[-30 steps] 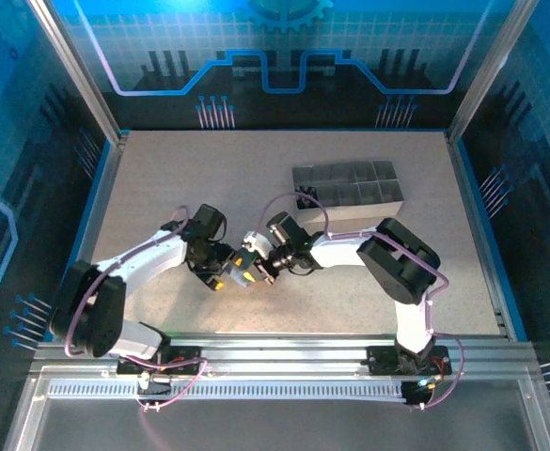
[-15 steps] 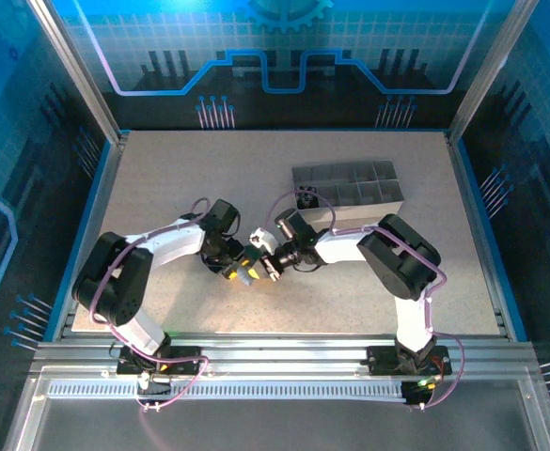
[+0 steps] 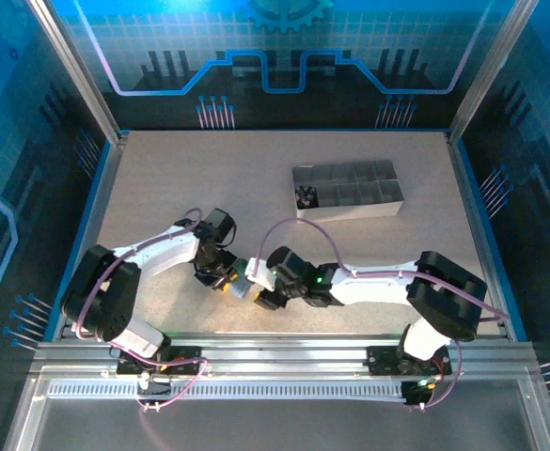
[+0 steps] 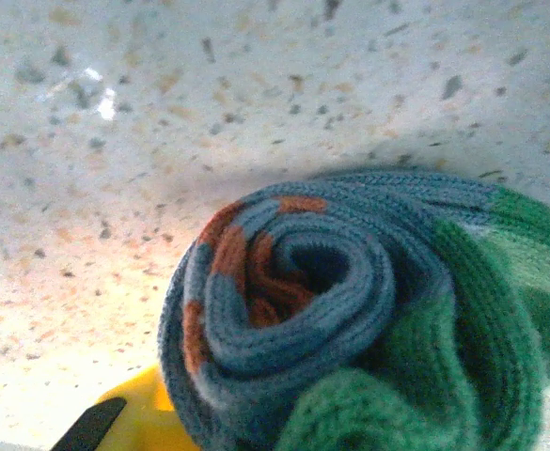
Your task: Roll the socks
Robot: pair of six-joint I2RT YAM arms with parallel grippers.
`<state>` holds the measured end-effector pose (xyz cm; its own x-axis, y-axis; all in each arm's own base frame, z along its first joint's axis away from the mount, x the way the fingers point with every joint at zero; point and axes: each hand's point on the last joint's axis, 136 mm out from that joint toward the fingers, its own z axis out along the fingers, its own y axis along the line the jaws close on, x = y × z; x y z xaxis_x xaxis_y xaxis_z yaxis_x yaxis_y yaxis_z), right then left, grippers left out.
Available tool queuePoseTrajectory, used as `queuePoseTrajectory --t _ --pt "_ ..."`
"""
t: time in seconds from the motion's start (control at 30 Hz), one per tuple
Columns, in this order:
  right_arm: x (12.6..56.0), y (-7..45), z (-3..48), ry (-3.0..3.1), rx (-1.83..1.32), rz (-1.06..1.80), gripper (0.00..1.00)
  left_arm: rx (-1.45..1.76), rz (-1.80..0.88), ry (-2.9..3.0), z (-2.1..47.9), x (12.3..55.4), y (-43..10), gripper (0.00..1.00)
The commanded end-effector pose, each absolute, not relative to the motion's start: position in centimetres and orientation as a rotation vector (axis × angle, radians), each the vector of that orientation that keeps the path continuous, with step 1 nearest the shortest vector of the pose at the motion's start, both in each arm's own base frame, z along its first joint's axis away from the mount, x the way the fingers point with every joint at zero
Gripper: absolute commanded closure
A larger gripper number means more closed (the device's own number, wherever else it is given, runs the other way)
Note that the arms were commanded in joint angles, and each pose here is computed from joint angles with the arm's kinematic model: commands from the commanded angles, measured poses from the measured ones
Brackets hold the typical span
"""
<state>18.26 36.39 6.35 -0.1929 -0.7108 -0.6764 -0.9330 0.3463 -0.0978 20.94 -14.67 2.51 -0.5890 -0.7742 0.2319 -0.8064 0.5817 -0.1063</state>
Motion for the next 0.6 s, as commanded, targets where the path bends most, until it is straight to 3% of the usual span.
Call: queuePoseTrajectory --t 0.0,0.33,0.57 --pt "18.9 37.3 6.9 1.912 -1.427 0.291 0.42 1.384 0.000 -2.542 1.1 17.9 -12.8 1.00" --pt "19.3 41.3 6.4 1.877 -1.464 0.239 0.43 1.311 -0.027 -2.497 0.3 19.6 -14.6 1.00" --pt "21.1 40.2 2.5 2.019 -1.447 0.136 0.53 1.284 0.028 -2.512 0.6 20.6 -15.4 1.00"
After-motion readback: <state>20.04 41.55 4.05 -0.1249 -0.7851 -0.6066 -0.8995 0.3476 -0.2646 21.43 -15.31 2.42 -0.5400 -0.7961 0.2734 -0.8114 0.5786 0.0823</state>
